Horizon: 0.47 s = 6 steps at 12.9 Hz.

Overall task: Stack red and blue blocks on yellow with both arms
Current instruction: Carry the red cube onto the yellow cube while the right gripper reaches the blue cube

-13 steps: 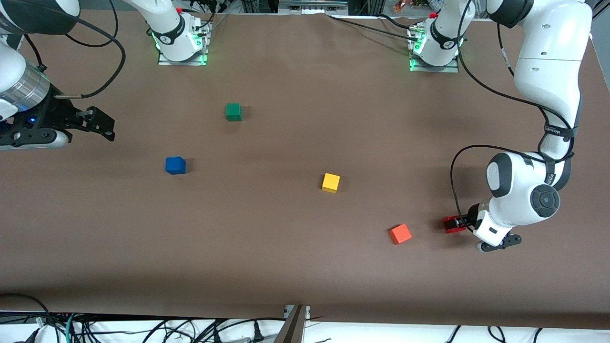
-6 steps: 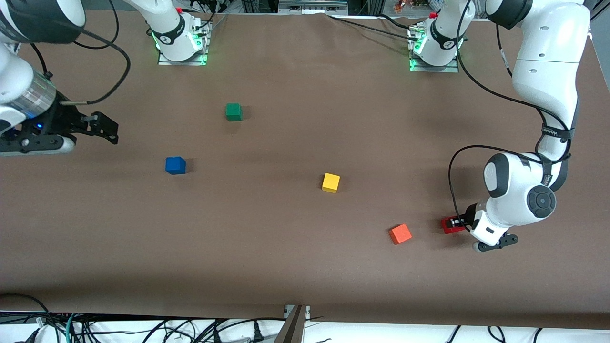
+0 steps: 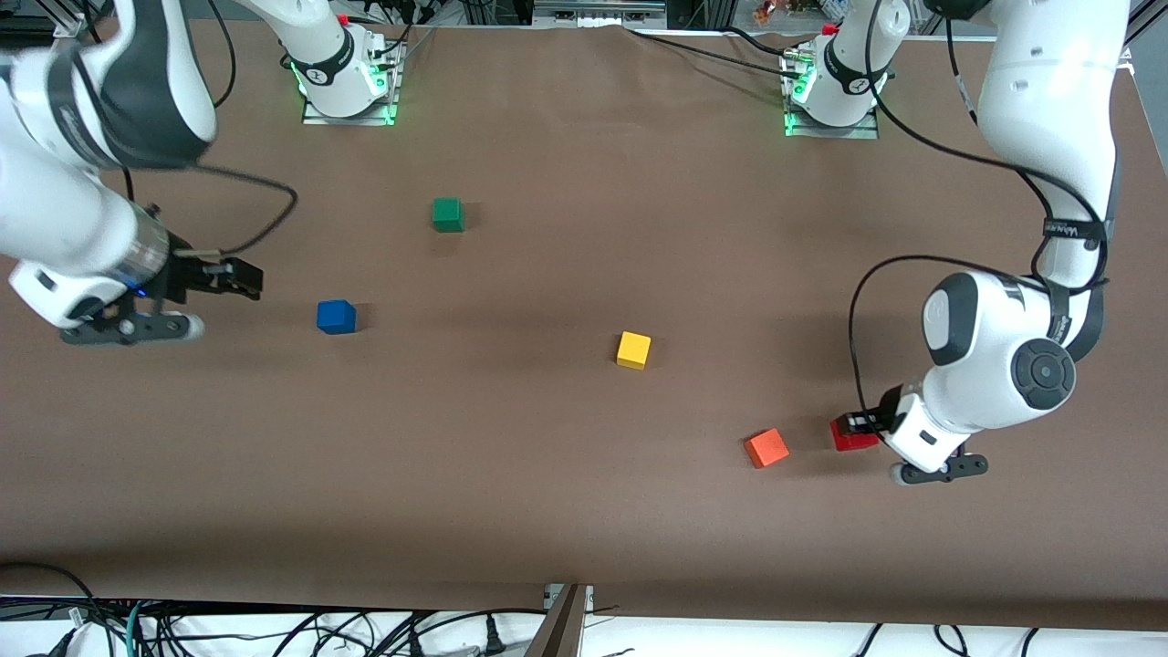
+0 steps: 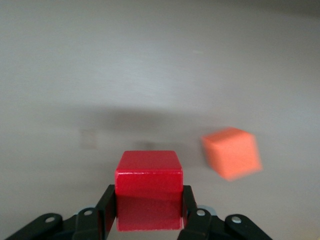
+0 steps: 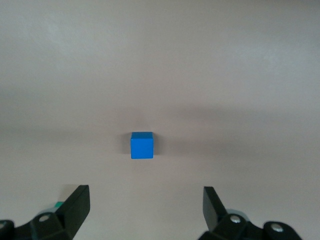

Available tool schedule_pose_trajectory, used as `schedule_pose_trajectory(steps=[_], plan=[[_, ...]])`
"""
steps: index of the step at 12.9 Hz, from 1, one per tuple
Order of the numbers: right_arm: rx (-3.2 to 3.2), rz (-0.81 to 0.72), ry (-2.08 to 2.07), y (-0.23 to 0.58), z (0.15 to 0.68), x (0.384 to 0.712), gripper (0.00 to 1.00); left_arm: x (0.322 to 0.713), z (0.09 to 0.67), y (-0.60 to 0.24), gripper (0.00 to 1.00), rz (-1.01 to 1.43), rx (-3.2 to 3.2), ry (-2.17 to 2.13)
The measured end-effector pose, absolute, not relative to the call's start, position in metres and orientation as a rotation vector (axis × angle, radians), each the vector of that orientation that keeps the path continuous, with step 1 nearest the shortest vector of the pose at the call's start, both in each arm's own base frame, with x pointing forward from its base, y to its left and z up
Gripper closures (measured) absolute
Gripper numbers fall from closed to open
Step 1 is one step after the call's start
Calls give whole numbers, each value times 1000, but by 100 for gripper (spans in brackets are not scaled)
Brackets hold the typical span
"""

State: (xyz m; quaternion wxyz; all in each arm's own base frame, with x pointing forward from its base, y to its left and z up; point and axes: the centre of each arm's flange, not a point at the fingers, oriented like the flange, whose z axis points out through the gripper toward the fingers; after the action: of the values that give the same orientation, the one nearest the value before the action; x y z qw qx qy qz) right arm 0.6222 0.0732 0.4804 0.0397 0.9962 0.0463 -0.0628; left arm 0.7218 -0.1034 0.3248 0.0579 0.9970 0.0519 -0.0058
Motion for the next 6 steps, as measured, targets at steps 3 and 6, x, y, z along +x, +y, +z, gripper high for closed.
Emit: schedule_pose_trajectory(steps=[3,6], plan=[[3045,-200,255,73,461,628,0,705,368,-202,44,11,3019,-53],[3072,-203,236,62,403,622,0,664,366,-314,44,-7,3011,-261]])
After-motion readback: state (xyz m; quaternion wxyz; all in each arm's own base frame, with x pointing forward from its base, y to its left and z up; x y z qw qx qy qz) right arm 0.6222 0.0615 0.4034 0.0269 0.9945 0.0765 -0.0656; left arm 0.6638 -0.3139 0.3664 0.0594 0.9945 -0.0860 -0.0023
